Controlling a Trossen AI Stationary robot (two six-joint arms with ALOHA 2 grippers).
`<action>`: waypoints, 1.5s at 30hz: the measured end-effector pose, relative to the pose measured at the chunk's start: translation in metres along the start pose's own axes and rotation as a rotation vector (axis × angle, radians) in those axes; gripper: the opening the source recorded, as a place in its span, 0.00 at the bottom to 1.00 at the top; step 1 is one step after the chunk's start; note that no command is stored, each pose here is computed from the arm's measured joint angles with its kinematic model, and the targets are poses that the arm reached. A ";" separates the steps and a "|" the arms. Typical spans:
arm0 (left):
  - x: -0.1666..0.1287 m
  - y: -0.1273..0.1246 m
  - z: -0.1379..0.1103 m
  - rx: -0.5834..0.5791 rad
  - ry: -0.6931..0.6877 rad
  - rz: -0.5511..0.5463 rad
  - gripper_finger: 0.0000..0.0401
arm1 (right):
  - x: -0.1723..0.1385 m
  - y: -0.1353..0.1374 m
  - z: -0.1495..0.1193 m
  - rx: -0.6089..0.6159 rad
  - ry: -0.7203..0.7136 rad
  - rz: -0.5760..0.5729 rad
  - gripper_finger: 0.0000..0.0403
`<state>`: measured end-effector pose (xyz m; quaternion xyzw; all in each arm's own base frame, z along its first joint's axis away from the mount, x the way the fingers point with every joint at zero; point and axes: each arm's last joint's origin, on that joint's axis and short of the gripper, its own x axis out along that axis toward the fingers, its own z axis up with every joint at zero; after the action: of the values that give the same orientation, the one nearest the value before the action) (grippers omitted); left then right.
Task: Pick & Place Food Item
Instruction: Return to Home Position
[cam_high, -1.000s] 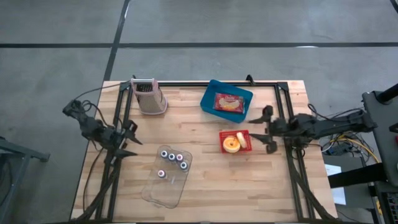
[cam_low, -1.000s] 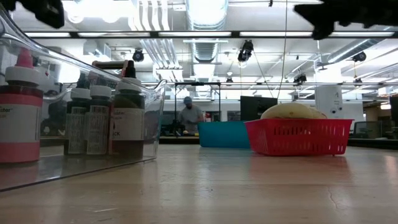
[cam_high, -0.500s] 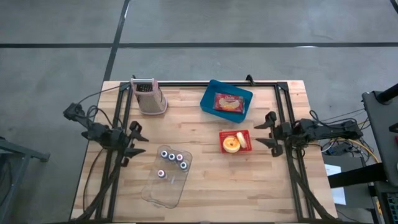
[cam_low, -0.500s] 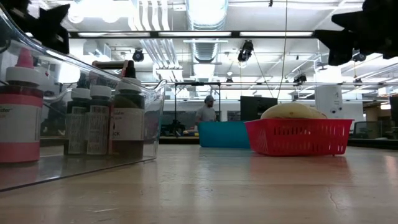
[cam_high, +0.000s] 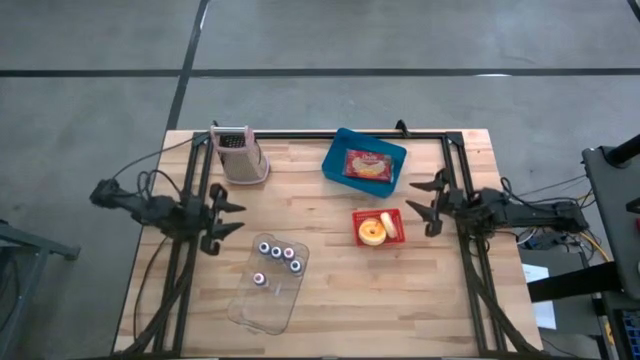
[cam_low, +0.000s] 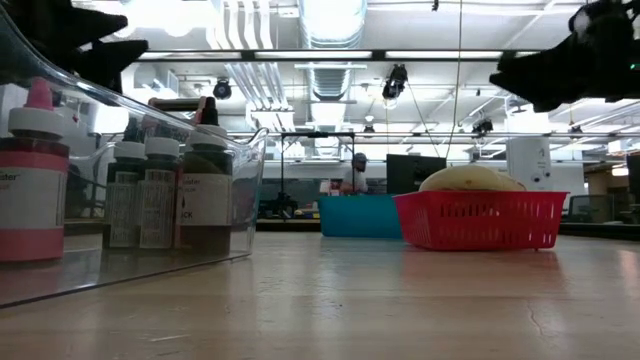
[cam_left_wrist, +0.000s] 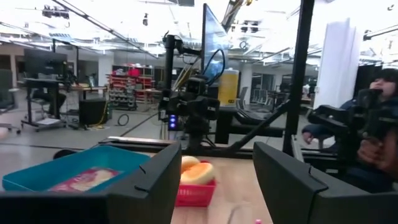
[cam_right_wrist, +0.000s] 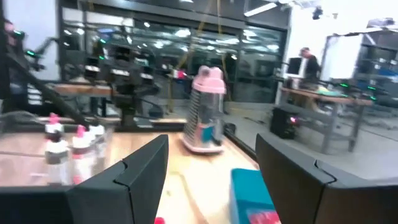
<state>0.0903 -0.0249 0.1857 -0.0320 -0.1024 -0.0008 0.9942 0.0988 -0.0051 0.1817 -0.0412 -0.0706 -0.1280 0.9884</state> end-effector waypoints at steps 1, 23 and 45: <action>0.001 0.002 0.000 0.007 0.001 0.000 0.51 | 0.000 -0.002 -0.001 -0.005 0.008 -0.012 0.59; 0.005 0.026 -0.005 0.020 0.048 -0.017 0.51 | 0.003 -0.019 -0.004 0.023 0.017 0.025 0.59; 0.004 0.031 -0.007 0.089 0.065 0.147 0.51 | 0.002 -0.008 -0.003 -0.034 0.016 0.039 0.59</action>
<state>0.0962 0.0051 0.1780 0.0047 -0.0673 0.0757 0.9948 0.0989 -0.0139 0.1795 -0.0584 -0.0599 -0.1102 0.9904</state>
